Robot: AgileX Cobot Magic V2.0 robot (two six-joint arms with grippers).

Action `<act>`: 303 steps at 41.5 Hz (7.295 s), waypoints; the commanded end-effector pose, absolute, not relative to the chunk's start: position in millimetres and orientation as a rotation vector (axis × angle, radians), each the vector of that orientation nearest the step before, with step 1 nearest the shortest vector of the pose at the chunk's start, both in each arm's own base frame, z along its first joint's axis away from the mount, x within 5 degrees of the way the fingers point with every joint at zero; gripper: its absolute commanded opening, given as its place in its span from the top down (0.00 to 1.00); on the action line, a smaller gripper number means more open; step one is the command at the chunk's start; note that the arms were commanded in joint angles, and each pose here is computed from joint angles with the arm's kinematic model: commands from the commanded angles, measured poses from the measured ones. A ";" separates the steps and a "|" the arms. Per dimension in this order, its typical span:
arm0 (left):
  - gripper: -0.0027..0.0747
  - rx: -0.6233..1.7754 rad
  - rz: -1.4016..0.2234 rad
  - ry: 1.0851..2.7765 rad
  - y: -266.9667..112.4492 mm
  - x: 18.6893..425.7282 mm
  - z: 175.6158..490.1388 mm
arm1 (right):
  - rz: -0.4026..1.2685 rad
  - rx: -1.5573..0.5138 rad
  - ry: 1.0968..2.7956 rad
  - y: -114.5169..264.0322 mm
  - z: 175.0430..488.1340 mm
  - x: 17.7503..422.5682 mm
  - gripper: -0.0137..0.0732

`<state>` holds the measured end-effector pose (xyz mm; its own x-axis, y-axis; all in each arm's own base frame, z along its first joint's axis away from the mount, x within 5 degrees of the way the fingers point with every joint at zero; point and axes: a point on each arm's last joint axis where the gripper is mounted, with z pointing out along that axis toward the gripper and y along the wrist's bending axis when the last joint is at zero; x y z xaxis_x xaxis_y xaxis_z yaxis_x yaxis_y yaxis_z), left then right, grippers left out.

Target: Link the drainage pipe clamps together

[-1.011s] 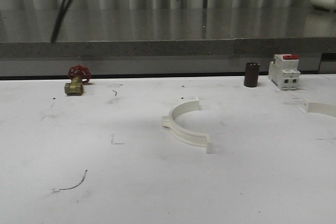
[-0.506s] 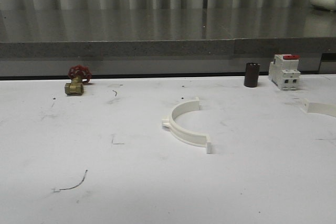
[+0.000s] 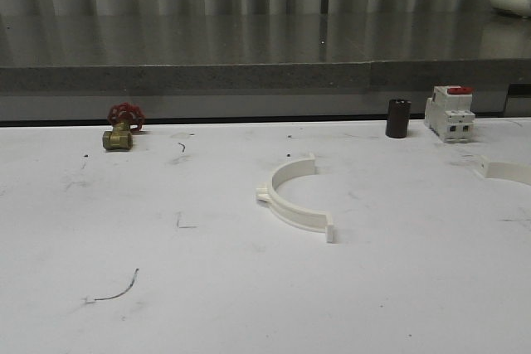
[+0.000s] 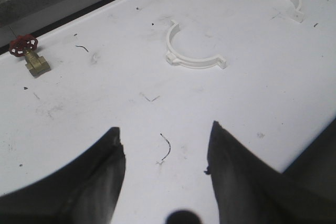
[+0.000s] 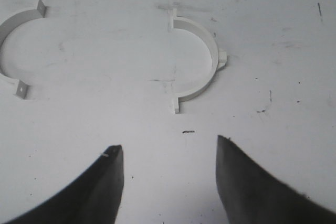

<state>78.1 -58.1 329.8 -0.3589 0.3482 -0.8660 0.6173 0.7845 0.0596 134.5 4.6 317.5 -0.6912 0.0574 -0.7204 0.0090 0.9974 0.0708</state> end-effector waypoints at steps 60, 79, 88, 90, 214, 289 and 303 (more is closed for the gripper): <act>0.51 0.681 -0.382 1.869 -54.9 72.9 342.0 | 0.031 0.116 2.720 -43.2 284.7 280.6 0.35; 0.51 0.681 -0.382 1.869 -54.9 72.9 342.0 | -0.024 0.017 2.701 -59.6 230.9 358.4 0.35; 0.51 0.681 -0.382 1.869 -54.9 72.9 342.0 | -0.023 0.018 2.722 -61.0 206.4 369.6 0.35; 0.51 0.681 -0.382 1.869 -54.9 72.9 342.0 | -0.018 0.008 2.736 -58.5 201.0 371.2 0.35; 0.51 0.681 -0.383 1.868 -54.9 72.9 342.0 | 0.203 0.087 2.730 135.5 243.3 367.7 0.63; 0.51 0.681 -0.383 1.867 -55.0 73.0 342.1 | 0.136 0.039 2.747 138.1 197.4 383.1 0.63; 0.51 0.681 -0.383 1.867 -55.0 73.0 342.1 | 0.140 0.042 2.750 138.9 194.1 384.5 0.63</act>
